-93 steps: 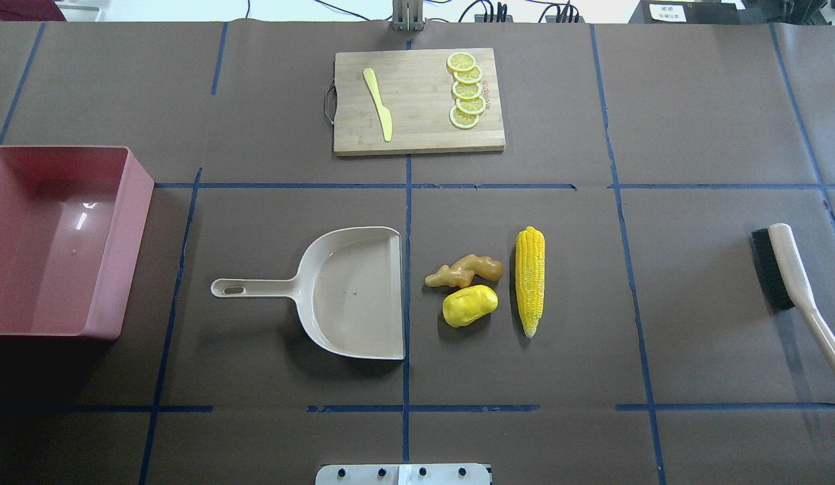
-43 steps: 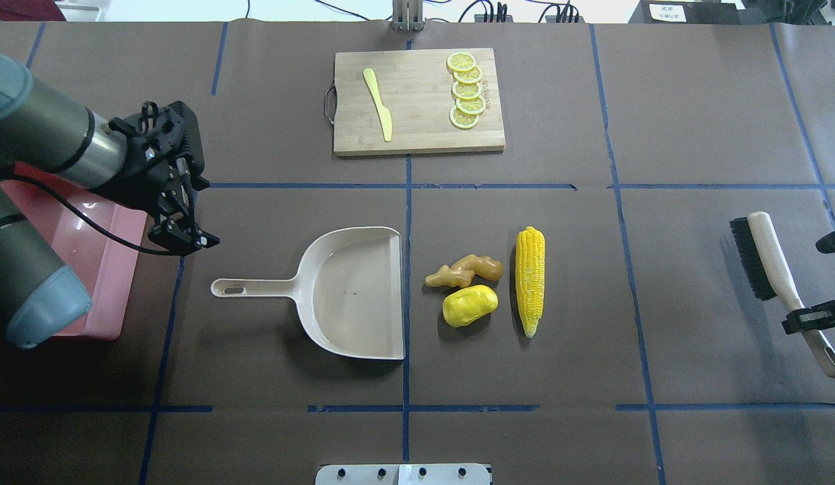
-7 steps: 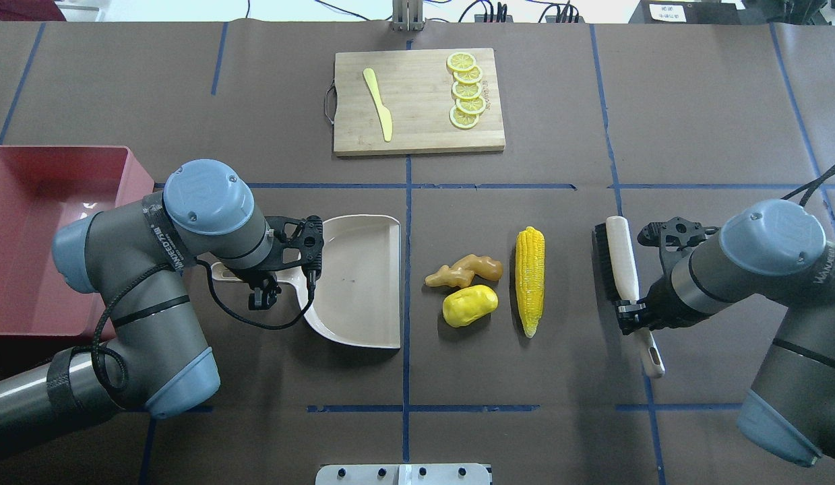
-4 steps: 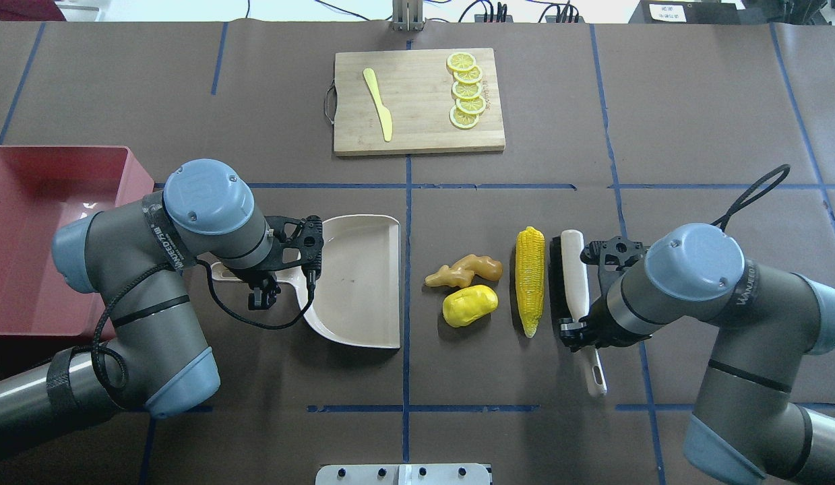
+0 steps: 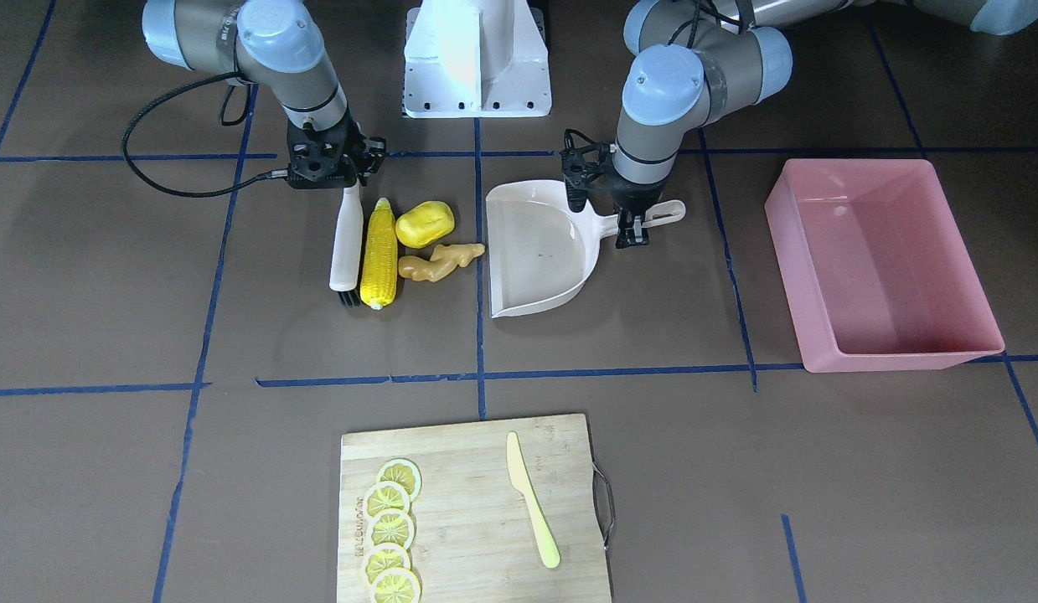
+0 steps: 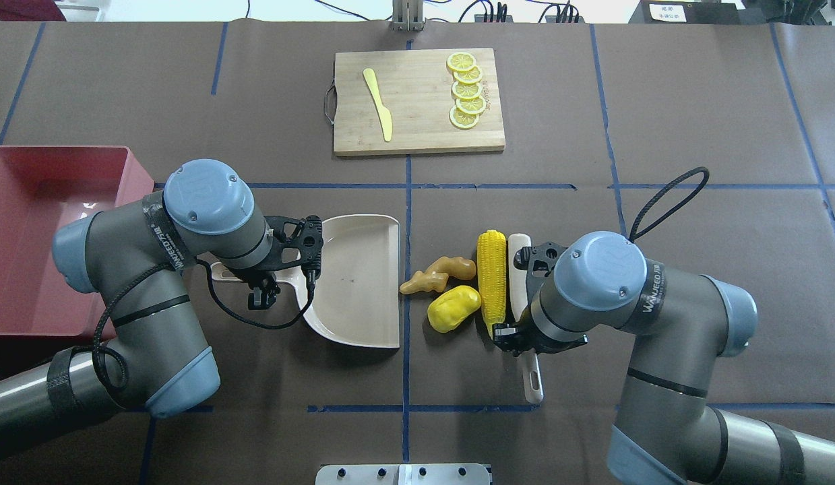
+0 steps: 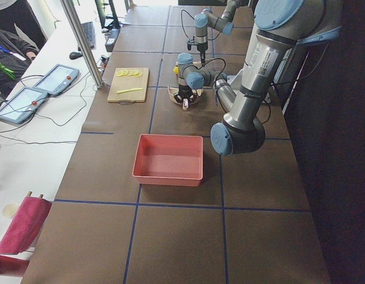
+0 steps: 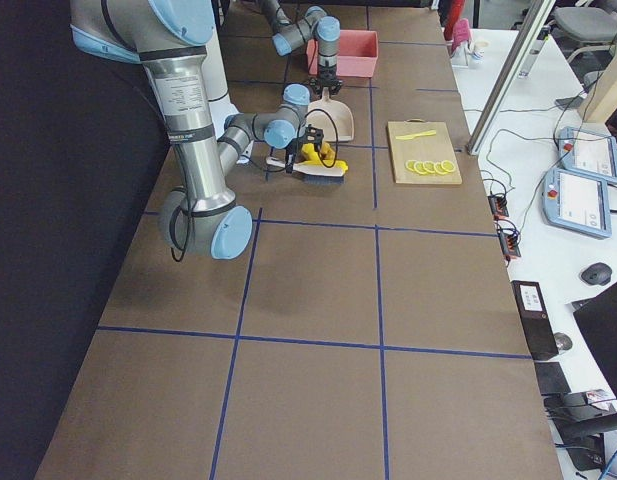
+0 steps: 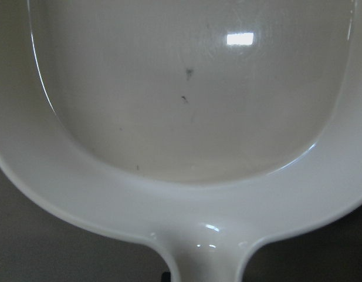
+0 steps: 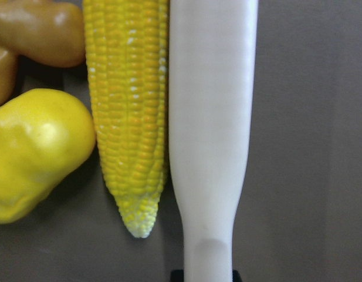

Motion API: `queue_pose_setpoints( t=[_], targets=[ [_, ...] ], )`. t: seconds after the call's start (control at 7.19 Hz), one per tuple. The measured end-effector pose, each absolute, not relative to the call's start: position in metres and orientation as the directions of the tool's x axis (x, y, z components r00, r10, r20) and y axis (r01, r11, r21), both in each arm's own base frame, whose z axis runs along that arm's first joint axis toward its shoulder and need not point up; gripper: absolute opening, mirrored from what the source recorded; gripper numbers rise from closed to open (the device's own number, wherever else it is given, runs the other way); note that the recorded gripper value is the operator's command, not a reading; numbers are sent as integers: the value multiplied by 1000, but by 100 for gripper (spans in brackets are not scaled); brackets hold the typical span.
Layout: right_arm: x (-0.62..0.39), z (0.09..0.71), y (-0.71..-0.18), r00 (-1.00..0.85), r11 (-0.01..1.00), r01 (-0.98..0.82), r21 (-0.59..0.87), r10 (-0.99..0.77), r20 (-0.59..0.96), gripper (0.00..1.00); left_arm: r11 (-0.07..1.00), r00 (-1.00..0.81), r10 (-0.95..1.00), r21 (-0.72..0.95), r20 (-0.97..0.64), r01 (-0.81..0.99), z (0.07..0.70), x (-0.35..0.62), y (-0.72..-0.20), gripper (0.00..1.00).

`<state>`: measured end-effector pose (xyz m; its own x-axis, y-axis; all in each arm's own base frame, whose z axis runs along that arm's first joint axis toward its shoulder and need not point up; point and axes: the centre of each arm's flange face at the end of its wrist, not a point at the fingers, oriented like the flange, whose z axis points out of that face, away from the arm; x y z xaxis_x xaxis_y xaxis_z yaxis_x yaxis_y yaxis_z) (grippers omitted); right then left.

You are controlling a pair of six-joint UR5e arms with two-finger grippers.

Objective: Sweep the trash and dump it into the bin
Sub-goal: 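Sweep the corn, potato and ginger into the dustpan with the right gripper's brush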

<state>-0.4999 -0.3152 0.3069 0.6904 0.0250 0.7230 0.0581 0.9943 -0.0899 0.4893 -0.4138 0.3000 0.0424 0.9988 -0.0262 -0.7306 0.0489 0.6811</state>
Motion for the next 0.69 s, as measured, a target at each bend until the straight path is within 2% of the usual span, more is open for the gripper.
queue_pose_setpoints(
  t=[0.69],
  targets=[
    [-538, 262, -307, 659, 991, 34, -133, 78, 748, 0, 49, 42, 999, 681, -26, -731, 300, 490, -414, 2]
  ],
)
